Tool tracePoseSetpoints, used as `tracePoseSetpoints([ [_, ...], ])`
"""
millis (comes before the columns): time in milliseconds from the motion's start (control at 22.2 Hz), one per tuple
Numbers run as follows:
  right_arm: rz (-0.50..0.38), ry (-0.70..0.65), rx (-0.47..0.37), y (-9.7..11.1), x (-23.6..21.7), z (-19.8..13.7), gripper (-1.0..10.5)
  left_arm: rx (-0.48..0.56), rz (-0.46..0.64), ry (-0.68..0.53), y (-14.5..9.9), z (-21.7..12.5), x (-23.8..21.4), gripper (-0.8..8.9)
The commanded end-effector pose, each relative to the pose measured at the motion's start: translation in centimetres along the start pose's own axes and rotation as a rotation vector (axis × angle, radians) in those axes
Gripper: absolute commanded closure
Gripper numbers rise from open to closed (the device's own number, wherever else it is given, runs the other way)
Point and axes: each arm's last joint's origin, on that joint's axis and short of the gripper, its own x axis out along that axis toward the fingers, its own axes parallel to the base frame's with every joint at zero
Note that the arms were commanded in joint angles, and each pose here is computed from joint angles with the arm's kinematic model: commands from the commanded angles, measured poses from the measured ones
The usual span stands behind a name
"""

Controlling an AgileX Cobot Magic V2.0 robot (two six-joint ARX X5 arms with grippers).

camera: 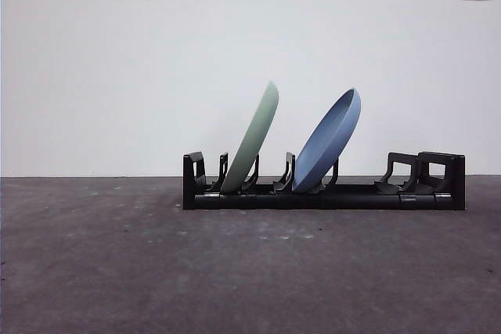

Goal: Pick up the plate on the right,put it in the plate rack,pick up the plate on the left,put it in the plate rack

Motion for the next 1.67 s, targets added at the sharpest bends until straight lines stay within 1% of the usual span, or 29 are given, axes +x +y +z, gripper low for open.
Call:
tracePoseSetpoints([
  [45, 0.001, 0.029, 0.007, 0.0, 0.2, -0.2, 9.4, -0.049, -0.016, -0.002, -0.1, -0.2, 0.1, 8.17],
  [676, 0.002, 0.029, 0.007, 0.0, 0.2, -0.2, 9.4, -0.055, -0.027, 0.072, -0.1, -0.8, 0.5, 8.17],
  [766, -0.019, 0.0, -0.005, -0.1, 0.0, -0.1, 9.4, -0.056, -0.027, 0.077, -0.1, -0.8, 0.5, 8.17],
  [811, -0.046, -0.039, -0.023, -0.4, -0.4, -0.1, 9.5, -0.056, -0.027, 0.079, -0.1, -0.8, 0.5, 8.17],
  [901, -0.081, -0.215, -0.038, -0.8, -1.9, 0.2, 9.5, -0.056, -0.028, 0.081, -0.1, -0.8, 0.6, 8.17],
  [946, -0.073, -0.345, -0.035, -0.8, -3.1, 0.2, 9.4, -0.056, -0.027, 0.082, -0.1, -0.8, 0.6, 8.17],
  [1036, -0.042, -0.552, -0.055, -0.8, -5.3, -0.5, 9.5, -0.056, -0.028, 0.082, -0.1, -0.8, 0.6, 8.17],
  [1081, -0.061, -0.63, -0.057, -1.0, -5.9, -1.0, 9.5, -0.056, -0.028, 0.082, -0.1, -0.8, 0.6, 8.17],
  [1171, -0.152, -0.754, -0.045, -1.5, -6.4, -2.8, 9.4, -0.056, -0.028, 0.083, -0.1, -0.8, 0.6, 8.17],
  [1306, -0.278, -0.86, -0.02, -2.4, -4.3, -5.9, 9.5, -0.056, -0.028, 0.083, -0.1, -0.8, 0.6, 8.17],
  [1396, -0.328, -0.9, -0.011, -2.9, -1.7, -8.0, 9.4, -0.056, -0.028, 0.083, -0.1, -0.8, 0.6, 8.17],
  [1532, -0.357, -0.928, -0.01, -3.2, 1.7, -10.3, 9.4, -0.056, -0.028, 0.083, -0.1, -0.8, 0.6, 8.17],
  [1667, -0.357, -0.931, -0.01, -3.5, 5.0, -12.4, 9.4, -0.056, -0.028, 0.083, -0.1, -0.8, 0.6, 8.17],
])
